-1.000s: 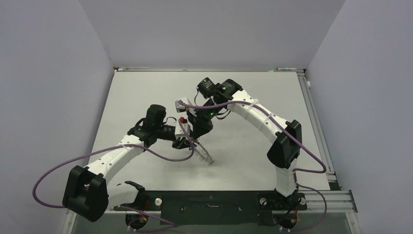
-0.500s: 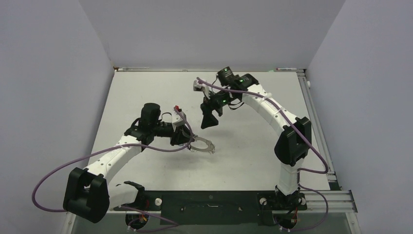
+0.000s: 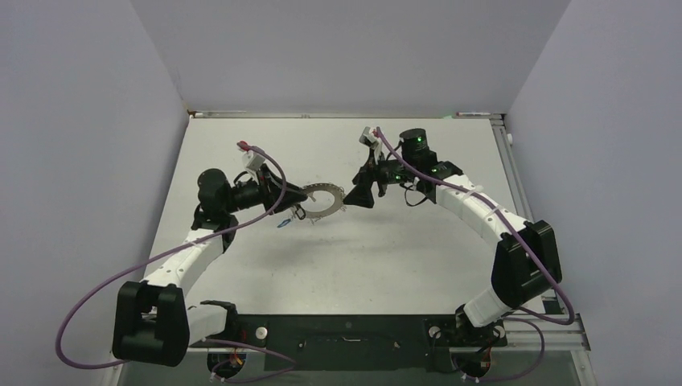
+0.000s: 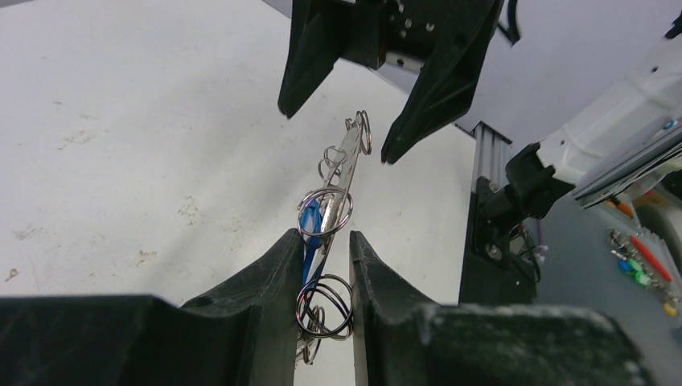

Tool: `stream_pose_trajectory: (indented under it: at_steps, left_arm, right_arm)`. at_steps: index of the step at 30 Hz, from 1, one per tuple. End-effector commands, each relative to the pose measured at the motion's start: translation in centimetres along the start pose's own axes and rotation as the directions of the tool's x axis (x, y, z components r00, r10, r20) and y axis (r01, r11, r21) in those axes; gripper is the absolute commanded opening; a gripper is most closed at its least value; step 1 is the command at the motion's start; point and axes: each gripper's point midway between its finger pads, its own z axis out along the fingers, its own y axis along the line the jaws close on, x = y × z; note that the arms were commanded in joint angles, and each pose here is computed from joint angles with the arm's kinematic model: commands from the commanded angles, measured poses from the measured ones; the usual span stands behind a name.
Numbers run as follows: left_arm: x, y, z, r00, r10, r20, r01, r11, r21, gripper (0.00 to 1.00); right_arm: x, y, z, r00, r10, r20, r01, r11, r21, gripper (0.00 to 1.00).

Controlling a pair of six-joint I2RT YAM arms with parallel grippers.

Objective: Remove the keys from the keyring

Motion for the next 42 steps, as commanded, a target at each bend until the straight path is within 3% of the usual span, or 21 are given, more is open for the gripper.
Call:
stream_pose_trajectory:
  at_steps: [1, 10, 14, 20, 24, 31, 34, 35, 36, 39, 40, 42]
  left_arm:
    - [-5.0, -2.4, -0.6, 0.987, -0.048, 0.155, 0.035, 0.996, 0.085, 0.00]
    - [-7.7, -2.3, -2.1, 0.938, -0.200, 0.284, 0.164, 0.976, 0.146, 0.00]
    - [-8.4, -1.9, -2.7, 0.912, -0.252, 0.323, 0.209, 0.964, 0.164, 0.00]
    - [-8.7, -1.9, -2.9, 0.890, -0.294, 0.348, 0.242, 0.952, 0.186, 0.00]
    - [-8.6, -1.7, -2.9, 0.883, -0.311, 0.351, 0.260, 0.947, 0.187, 0.00]
    - [-7.4, 0.3, -2.8, 0.890, -0.314, 0.332, 0.293, 0.949, 0.114, 0.00]
    - [-6.4, 1.2, -2.7, 0.909, -0.285, 0.305, 0.279, 0.958, 0.063, 0.30]
    - [-6.1, 1.4, -2.6, 0.916, -0.274, 0.292, 0.271, 0.961, 0.050, 0.48]
    - [-5.9, 1.6, -2.6, 0.926, -0.256, 0.279, 0.257, 0.966, 0.034, 0.57]
    - [-5.3, 3.6, -3.3, 0.948, -0.201, 0.247, 0.223, 0.973, -0.063, 0.83]
    - [-4.8, 4.4, -3.5, 0.952, -0.205, 0.228, 0.233, 0.967, -0.105, 0.88]
    - [-4.6, 5.4, -4.1, 0.978, -0.103, 0.180, 0.136, 0.974, -0.183, 0.97]
  right_arm:
    - [-4.9, 1.2, 0.8, 0.973, -0.079, 0.215, 0.093, 0.994, -0.055, 0.90]
    - [-6.9, 4.9, 2.2, 0.937, 0.026, 0.347, 0.057, 0.973, -0.226, 0.97]
    - [-8.2, 6.2, 1.5, 0.896, 0.106, 0.431, 0.027, 0.957, -0.290, 0.83]
    - [-8.2, 7.1, 3.0, 0.893, 0.149, 0.424, -0.004, 0.946, -0.325, 0.72]
    - [-7.9, 7.5, 3.7, 0.891, 0.182, 0.417, -0.026, 0.935, -0.353, 0.55]
    - [-8.4, 6.2, 2.8, 0.897, 0.181, 0.403, -0.047, 0.946, -0.321, 0.07]
    - [-8.0, 5.2, 2.7, 0.926, 0.157, 0.344, -0.065, 0.963, -0.263, 0.05]
    - [-7.8, 5.0, 2.7, 0.937, 0.149, 0.317, -0.070, 0.966, -0.247, 0.05]
    - [-7.3, 4.6, 2.8, 0.950, 0.130, 0.285, -0.067, 0.973, -0.219, 0.05]
    - [-6.3, 3.7, 2.5, 0.983, 0.073, 0.169, -0.054, 0.992, -0.115, 0.05]
    - [-5.7, 3.4, 2.3, 0.990, 0.063, 0.127, -0.052, 0.995, -0.088, 0.05]
    - [-4.9, 2.6, 1.7, 0.998, 0.027, 0.050, -0.026, 0.999, -0.021, 0.05]
